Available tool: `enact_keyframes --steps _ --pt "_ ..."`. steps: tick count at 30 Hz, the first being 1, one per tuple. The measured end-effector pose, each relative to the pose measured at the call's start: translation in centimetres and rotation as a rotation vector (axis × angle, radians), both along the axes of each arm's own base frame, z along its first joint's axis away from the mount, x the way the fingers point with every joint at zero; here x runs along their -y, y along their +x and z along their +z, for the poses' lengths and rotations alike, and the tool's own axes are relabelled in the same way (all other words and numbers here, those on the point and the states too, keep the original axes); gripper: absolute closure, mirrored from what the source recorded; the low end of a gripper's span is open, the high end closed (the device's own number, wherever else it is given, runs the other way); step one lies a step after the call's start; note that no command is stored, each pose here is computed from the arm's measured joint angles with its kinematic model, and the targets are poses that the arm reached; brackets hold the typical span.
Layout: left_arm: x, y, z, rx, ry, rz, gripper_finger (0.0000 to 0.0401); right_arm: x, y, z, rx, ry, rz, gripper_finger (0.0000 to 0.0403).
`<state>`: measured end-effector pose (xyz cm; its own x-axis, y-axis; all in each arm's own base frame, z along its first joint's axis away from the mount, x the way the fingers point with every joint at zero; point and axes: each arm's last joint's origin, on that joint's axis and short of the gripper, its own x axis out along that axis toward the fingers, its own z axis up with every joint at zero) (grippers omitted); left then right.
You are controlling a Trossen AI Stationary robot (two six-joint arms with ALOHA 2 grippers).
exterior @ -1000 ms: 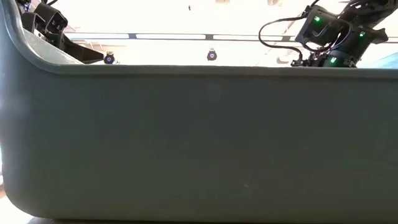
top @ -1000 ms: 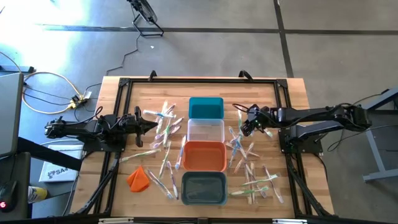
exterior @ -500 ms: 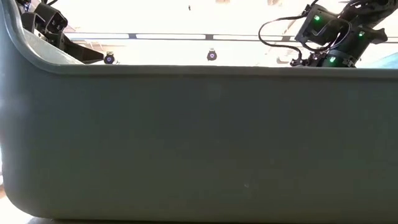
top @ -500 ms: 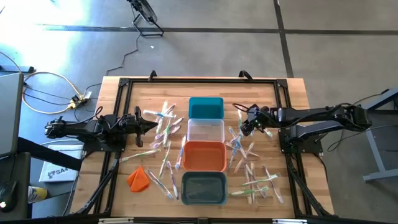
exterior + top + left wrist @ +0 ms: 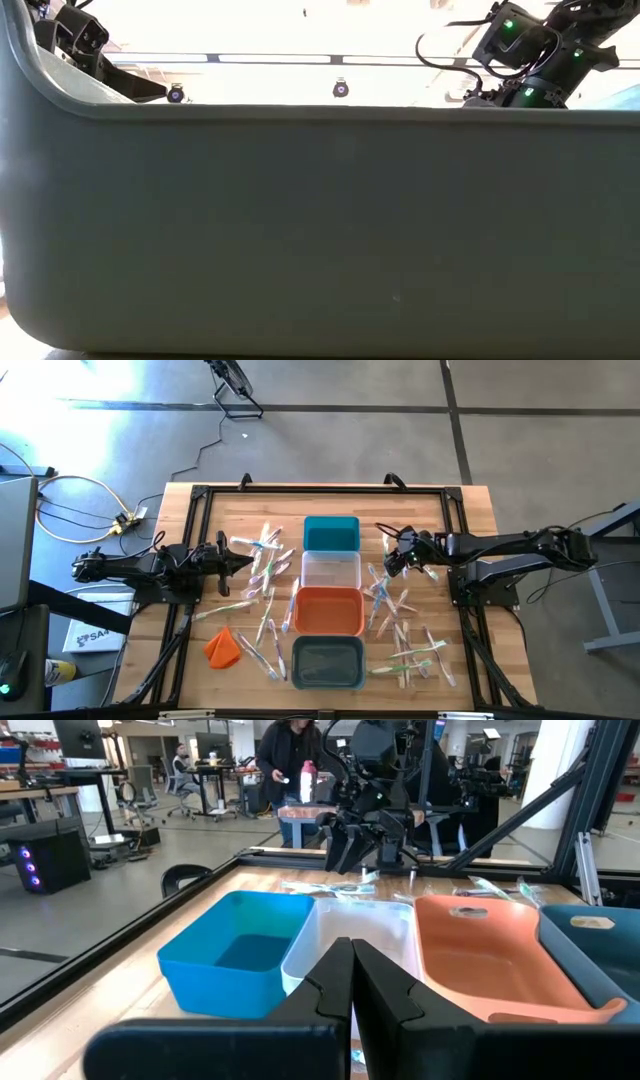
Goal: Pick & Place Toothbrushes
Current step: Put the blue toothbrush into the blue bin
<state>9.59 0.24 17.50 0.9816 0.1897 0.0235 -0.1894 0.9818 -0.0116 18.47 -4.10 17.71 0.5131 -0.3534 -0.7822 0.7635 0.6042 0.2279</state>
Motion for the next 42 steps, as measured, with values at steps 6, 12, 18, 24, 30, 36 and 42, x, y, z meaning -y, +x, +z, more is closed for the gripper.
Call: enact_keyframes --steps 6,12,18,24,30,36,42 --pt "0.0 0.0 0.0 0.000 0.000 0.000 0.0401 0.0 0.0 0.0 0.001 -0.001 -0.005 0.0207" --pt "0.0 0.0 0.0 0.000 0.000 0.000 0.0401 0.2 -0.1 0.1 0.038 -0.005 -0.156 0.0207" --pt "0.0 0.0 0.0 0.000 0.000 0.000 0.0401 0.4 -0.4 -0.1 0.034 -0.027 -0.264 0.0214" --pt "0.0 0.0 0.0 0.000 0.000 0.000 0.0401 0.4 -1.1 -0.3 0.010 -0.021 -0.374 0.0230" --pt "0.0 0.0 0.0 -0.001 0.000 0.000 0.0401 0.4 -1.0 -1.0 -0.025 -0.005 -0.406 0.0234" --pt "0.0 0.0 0.0 -0.003 0.000 0.000 0.0401 0.6 -0.3 -2.9 -0.132 -0.011 -0.426 0.0235" --pt "0.0 0.0 0.0 -0.004 0.000 0.000 0.0401 0.6 0.0 -4.3 -0.202 -0.004 -0.453 0.0237"
